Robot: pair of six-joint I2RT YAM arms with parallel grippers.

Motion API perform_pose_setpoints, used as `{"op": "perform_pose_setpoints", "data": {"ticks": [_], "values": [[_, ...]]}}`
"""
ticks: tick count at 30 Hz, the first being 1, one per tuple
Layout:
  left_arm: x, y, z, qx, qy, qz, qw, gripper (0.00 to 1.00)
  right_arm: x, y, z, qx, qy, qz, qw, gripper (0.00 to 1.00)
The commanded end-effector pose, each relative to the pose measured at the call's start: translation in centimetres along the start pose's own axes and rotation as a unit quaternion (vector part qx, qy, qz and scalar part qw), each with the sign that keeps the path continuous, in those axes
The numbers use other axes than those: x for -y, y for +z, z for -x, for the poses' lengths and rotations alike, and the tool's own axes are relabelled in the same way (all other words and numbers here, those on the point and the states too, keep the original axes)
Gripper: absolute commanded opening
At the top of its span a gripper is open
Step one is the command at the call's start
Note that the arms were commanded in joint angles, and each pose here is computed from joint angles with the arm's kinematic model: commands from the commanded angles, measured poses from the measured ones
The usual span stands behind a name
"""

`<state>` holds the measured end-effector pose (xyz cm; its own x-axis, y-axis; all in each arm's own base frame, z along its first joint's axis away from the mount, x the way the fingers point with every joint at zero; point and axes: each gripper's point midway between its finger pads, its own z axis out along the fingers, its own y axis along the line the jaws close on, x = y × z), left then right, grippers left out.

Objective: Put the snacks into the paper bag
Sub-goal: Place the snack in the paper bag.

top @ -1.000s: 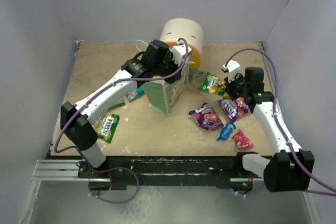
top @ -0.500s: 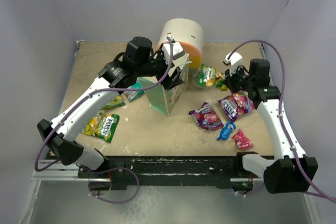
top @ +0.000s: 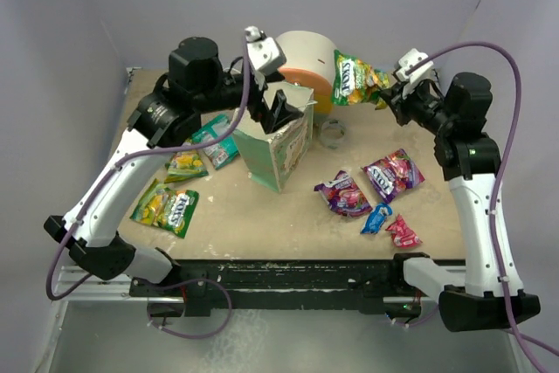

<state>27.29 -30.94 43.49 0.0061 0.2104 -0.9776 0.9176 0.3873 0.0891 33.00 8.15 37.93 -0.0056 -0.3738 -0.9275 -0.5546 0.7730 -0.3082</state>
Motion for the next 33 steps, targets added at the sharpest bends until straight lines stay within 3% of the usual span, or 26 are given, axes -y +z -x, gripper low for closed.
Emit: {"op": "perform_pose_setpoints", "data": {"ticks": [1, 8, 14, 18, 26, 33], "values": [[-0.7, -0.2, 5.4, 0.069, -0.081, 0.016, 0.994, 0.97, 0.8, -1.3, 6.8, 0.1, -0.037, -0.01, 0.994, 0.0], [-1.7, 2.2, 7.0, 0.092, -0.199, -0.009, 0.976, 0.95, 0.5, -1.1, 10.6, 0.139, -0.039, 0.018, 0.989, 0.0], [-1.1, 5.5, 7.4, 0.093, -0.28, -0.073, 0.953, 0.9, -0.2, -0.3, 11.2, 0.143, -0.036, 0.037, 0.988, 0.0], [-0.4, 6.9, 6.8, 0.082, -0.315, -0.111, 0.939, 0.8, -0.7, 0.3, 10.7, 0.139, -0.033, 0.048, 0.989, 0.0], [0.4, 8.0, 5.1, 0.065, -0.34, -0.144, 0.927, 0.39, -1.9, 1.3, 9.8, 0.13, -0.026, 0.071, 0.989, 0.0], [0.9, 7.4, 5.3, 0.076, -0.311, -0.157, 0.934, 0.06, -2.3, 1.2, 9.1, 0.125, -0.021, 0.077, 0.989, 0.0]]}}
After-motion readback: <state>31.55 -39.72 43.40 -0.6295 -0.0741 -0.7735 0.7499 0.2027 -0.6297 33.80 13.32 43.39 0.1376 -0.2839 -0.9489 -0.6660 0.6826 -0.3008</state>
